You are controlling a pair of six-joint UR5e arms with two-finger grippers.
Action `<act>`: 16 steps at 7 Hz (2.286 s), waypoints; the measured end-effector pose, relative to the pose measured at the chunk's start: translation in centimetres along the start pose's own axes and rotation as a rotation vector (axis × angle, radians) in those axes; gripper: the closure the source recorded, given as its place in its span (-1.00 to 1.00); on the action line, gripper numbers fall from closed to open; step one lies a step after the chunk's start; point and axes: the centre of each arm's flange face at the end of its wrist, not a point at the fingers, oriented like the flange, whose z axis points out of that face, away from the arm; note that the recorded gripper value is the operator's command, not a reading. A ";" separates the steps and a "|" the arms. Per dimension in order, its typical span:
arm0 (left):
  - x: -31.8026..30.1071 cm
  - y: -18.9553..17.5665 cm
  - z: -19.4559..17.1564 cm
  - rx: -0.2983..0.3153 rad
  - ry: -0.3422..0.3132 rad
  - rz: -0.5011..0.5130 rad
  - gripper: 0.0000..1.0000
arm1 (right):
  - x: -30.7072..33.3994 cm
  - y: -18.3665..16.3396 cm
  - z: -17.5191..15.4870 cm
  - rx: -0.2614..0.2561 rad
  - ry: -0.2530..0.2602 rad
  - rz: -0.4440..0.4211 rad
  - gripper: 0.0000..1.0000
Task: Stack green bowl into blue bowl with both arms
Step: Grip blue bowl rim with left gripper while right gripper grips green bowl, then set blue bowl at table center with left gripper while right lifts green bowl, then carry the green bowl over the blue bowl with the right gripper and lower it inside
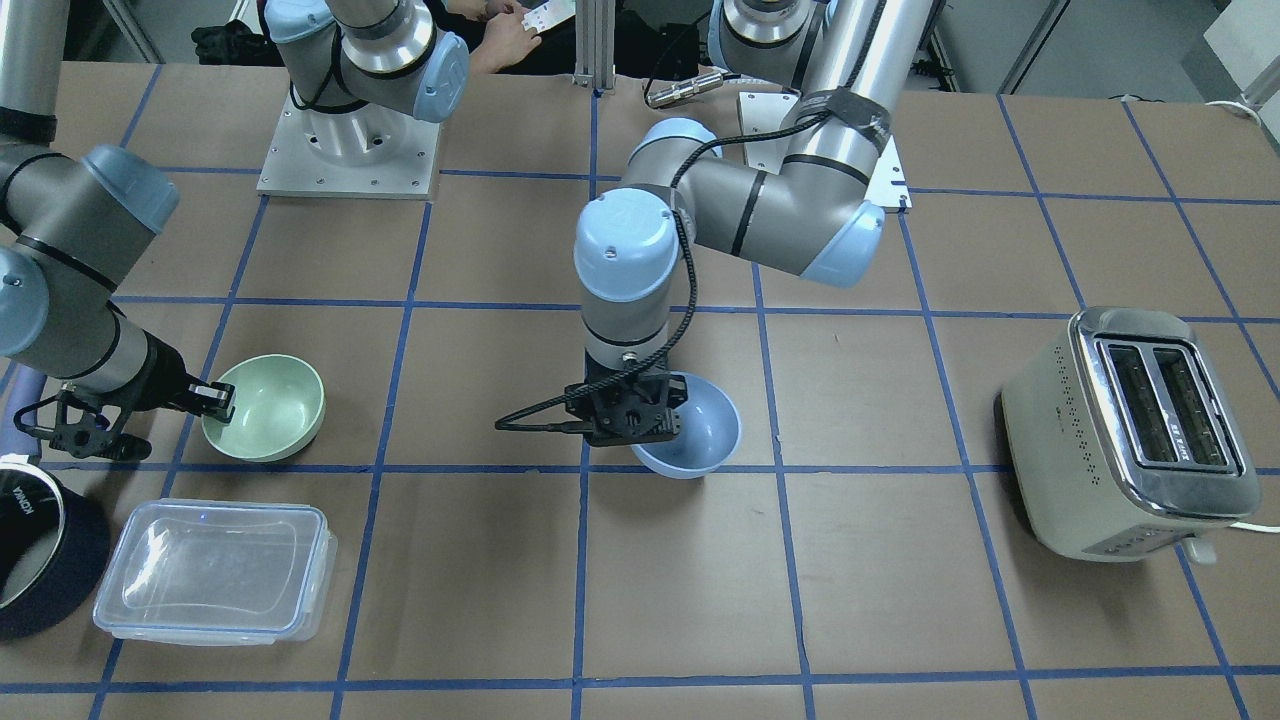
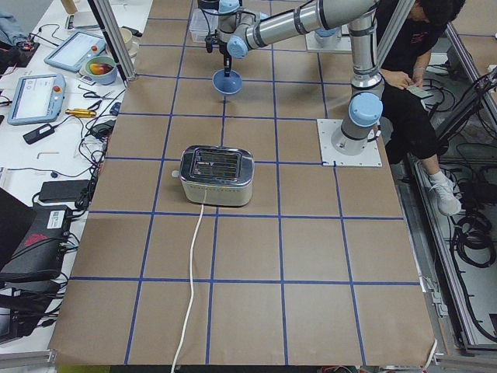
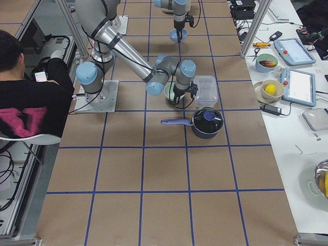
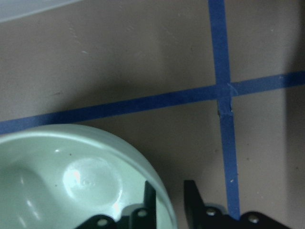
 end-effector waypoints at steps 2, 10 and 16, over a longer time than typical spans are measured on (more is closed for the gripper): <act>5.5 0.9 0.6 0.025 0.025 -0.052 0.64 | -0.2 0.1 -1.2 0.013 -0.015 0.000 1.00; -9.8 -7.7 -10.4 0.032 0.113 0.055 -1.00 | -10.2 -1.4 -12.1 0.003 -0.118 -0.139 1.00; -22.5 -1.9 -23.5 -0.020 0.067 0.142 -1.00 | -35.0 4.2 -7.6 0.081 -0.167 -0.253 1.00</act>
